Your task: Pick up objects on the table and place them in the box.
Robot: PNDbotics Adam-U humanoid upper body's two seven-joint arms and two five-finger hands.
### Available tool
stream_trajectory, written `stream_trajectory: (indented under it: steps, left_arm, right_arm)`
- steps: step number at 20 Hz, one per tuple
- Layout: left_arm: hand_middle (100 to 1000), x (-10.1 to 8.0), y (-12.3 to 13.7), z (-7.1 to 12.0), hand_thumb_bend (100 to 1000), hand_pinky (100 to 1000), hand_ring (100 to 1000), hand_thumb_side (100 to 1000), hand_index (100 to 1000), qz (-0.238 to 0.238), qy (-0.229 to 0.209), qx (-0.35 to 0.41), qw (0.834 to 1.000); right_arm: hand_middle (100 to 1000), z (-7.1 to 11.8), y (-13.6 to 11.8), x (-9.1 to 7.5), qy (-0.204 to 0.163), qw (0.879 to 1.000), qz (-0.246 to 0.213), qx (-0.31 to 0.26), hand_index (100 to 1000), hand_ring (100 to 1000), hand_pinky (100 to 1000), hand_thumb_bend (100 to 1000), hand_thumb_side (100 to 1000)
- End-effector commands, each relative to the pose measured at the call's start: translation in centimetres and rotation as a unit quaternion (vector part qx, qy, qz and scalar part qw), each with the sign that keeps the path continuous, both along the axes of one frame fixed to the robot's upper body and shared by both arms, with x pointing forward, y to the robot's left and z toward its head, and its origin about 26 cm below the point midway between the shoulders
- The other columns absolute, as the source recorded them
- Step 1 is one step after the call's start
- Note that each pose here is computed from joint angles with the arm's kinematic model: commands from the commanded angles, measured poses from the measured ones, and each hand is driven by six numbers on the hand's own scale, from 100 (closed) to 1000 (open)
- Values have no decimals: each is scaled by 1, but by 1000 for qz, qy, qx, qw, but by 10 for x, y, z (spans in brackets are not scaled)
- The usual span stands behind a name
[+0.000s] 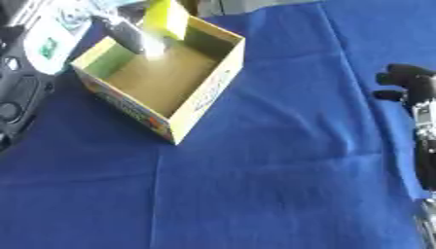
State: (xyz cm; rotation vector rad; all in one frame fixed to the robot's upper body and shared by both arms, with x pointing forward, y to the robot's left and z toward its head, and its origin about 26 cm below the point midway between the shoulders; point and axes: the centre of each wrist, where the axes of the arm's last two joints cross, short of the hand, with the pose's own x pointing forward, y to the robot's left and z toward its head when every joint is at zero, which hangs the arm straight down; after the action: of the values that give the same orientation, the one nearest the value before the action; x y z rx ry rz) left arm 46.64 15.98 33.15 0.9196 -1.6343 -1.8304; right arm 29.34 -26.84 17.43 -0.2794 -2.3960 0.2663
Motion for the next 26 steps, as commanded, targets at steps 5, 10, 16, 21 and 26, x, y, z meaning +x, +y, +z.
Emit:
stream_trajectory:
  steps: [5, 10, 16, 21, 26]
  left_arm:
    - [359, 3, 0, 0, 100, 100, 326, 263, 636, 6, -4, 28, 1000]
    - [595, 3, -1, 1, 100, 355, 619, 305, 812, 6, -11, 58, 998]
    - [759, 6, -2, -2, 100, 677, 828, 385, 928, 7, -13, 96, 995]
    - [838, 9, 2, -4, 373, 824, 926, 540, 981, 27, -13, 139, 990]
    - [912, 13, 4, -10, 575, 899, 988, 749, 1000, 37, -23, 161, 986]
  right_arm:
    - [616, 7, -1, -1, -10, 1000, -1, -1, 757, 771, 675, 100, 845]
    - [616, 6, 0, -1, -8, 1000, -3, 0, 757, 772, 675, 100, 845]
    - [616, 5, 1, -1, -6, 1000, -4, 1, 756, 772, 675, 100, 845]
    - [616, 5, 2, -1, -6, 1000, -3, 1, 756, 773, 676, 100, 846]
    - [616, 5, 3, -1, -5, 1000, -2, 2, 756, 774, 676, 100, 845]
